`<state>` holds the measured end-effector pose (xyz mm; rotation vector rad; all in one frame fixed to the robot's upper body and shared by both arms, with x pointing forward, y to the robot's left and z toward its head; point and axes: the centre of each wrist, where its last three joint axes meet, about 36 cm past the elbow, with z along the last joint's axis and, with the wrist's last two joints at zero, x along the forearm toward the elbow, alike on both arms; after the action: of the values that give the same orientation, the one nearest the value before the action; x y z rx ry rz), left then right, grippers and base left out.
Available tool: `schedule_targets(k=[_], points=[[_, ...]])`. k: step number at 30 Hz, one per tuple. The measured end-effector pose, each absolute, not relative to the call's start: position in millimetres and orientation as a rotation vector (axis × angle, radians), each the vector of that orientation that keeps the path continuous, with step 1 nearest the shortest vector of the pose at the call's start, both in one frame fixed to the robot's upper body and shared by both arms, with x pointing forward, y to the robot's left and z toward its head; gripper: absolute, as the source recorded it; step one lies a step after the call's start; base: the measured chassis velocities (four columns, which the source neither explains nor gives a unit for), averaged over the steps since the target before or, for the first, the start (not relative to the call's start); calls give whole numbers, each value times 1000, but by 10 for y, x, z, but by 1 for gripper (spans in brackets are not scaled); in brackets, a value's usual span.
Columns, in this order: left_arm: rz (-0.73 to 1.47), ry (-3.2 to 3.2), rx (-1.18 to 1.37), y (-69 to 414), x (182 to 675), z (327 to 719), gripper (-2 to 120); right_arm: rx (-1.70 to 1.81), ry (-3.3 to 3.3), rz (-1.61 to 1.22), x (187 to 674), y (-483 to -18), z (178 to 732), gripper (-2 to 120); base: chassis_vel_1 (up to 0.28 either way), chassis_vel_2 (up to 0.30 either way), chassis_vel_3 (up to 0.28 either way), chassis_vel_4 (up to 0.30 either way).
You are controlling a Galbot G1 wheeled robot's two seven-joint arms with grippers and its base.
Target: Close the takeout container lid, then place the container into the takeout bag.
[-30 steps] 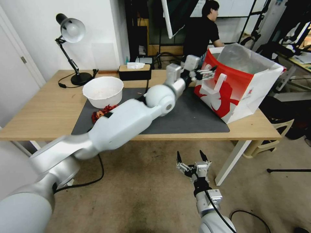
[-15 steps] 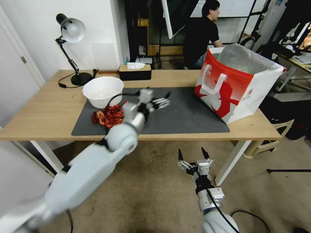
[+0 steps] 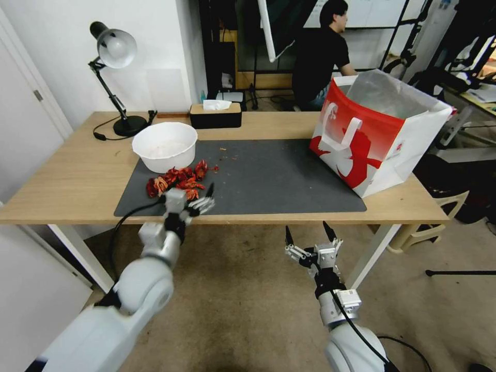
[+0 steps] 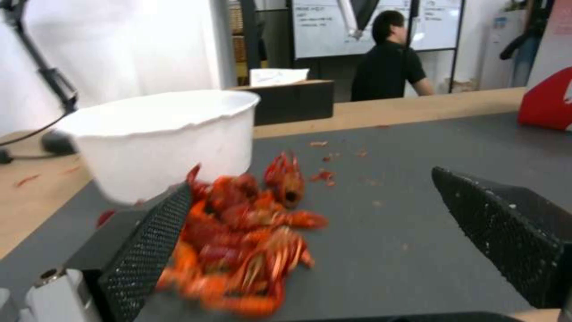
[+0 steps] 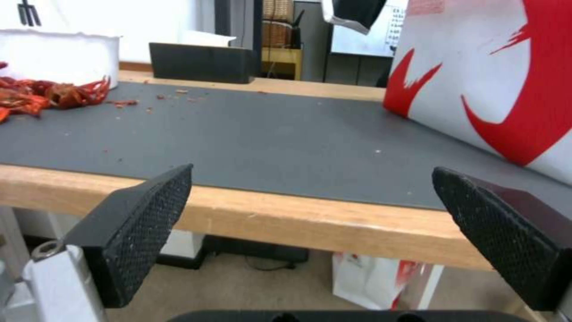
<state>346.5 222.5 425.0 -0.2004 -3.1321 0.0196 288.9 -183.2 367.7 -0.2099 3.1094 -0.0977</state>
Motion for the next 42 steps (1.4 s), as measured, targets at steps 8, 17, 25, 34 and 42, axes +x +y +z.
schedule_targets(k=[8,17,25,34,42], points=[[95,-3148,-59,2289,3167,4139,100,-168,3119,-107,2917,-1866,3731,100,0,0,0,0],[119,-3088,26,2210,2808,3947,100,-166,3125,-61,2908,-1880,3748,100,0,0,0,0],[131,-3081,60,2139,2666,3828,100,-182,3141,-23,2847,-1907,3723,100,0,0,0,0],[129,-3085,60,2135,2676,3824,100,-184,3142,-21,2841,-1909,3717,100,0,0,0,0],[130,-3085,57,2133,2682,3825,100,-184,3142,-21,2841,-1909,3715,100,0,0,0,0]])
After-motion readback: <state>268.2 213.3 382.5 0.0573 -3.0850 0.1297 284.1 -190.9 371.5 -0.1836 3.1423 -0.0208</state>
